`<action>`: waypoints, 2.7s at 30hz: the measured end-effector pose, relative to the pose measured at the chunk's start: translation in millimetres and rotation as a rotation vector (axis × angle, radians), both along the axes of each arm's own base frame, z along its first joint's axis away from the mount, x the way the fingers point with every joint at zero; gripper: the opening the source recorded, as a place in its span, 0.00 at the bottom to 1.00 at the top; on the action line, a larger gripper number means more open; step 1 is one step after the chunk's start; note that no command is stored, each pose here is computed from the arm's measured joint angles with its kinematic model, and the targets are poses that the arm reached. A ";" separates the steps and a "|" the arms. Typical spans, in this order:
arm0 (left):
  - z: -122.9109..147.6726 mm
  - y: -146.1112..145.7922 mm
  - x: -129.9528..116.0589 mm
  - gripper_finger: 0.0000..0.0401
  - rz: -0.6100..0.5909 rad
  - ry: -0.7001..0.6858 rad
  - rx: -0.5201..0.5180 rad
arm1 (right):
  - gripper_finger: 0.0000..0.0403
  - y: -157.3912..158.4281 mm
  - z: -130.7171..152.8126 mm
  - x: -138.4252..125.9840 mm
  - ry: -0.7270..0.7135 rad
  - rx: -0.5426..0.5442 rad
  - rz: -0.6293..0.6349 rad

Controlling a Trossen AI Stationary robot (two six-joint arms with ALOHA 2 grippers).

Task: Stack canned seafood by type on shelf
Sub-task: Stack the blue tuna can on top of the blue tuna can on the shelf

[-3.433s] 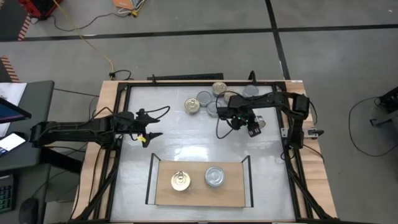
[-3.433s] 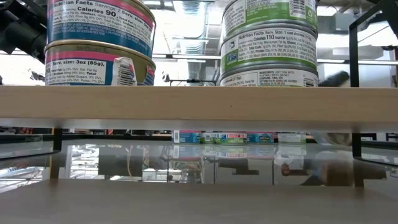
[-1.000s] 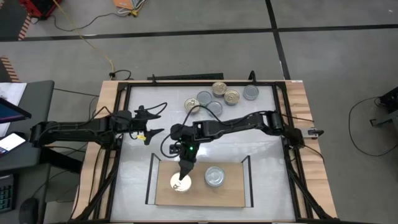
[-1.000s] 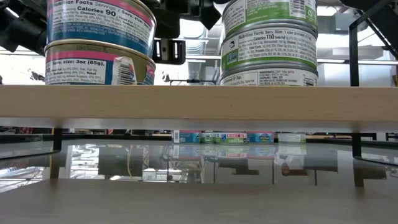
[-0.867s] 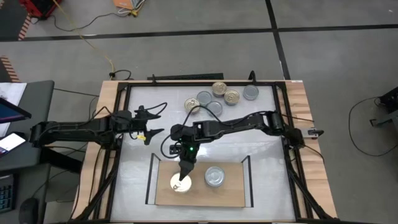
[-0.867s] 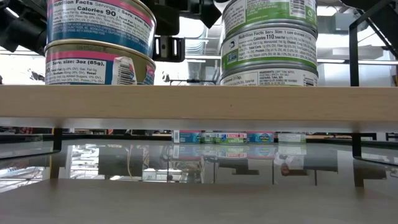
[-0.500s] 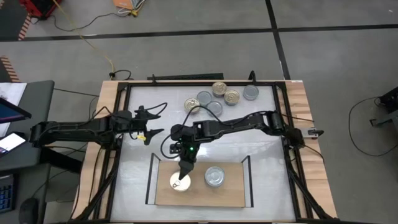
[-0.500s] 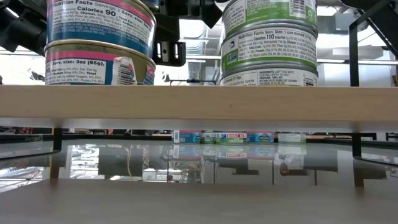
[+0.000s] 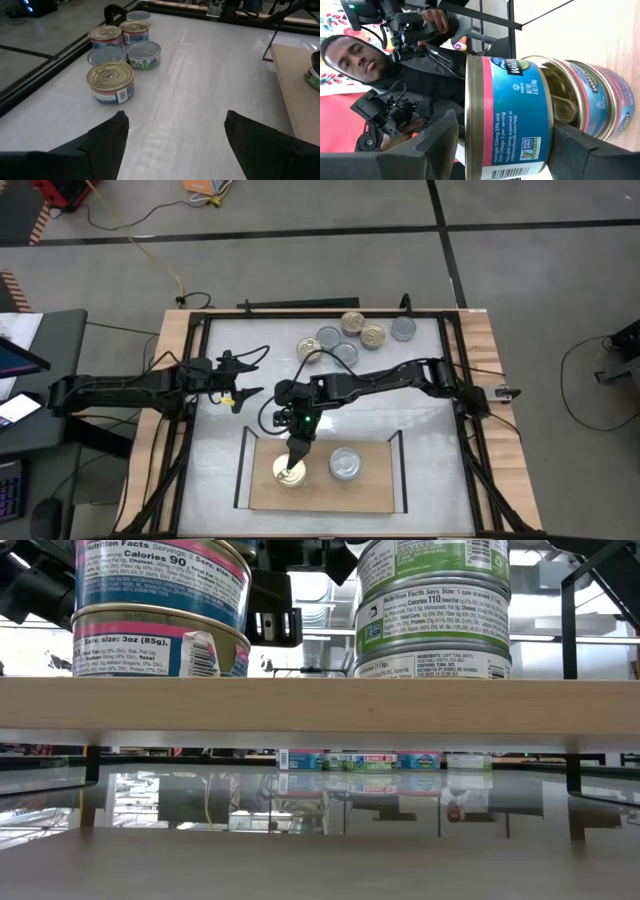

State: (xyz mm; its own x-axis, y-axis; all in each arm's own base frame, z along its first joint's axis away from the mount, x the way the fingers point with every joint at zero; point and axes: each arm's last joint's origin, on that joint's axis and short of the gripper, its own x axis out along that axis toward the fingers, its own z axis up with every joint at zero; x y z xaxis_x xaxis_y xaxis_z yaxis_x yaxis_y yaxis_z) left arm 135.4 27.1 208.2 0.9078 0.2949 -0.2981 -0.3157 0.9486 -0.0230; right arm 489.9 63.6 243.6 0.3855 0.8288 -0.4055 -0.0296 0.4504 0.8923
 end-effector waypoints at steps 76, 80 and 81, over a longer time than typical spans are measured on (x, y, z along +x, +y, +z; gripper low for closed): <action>0.1 -0.6 0.2 0.79 -0.019 -0.005 -0.013 | 0.81 -1.2 17.4 -7.1 0.198 -0.049 -0.103; 0.1 -0.8 0.3 0.79 -0.023 -0.005 -0.015 | 0.81 -0.6 15.2 -8.0 0.203 -0.076 -0.109; 0.2 -0.8 0.2 0.79 -0.023 -0.006 -0.014 | 0.81 -1.6 15.3 -7.5 0.199 -0.088 -0.125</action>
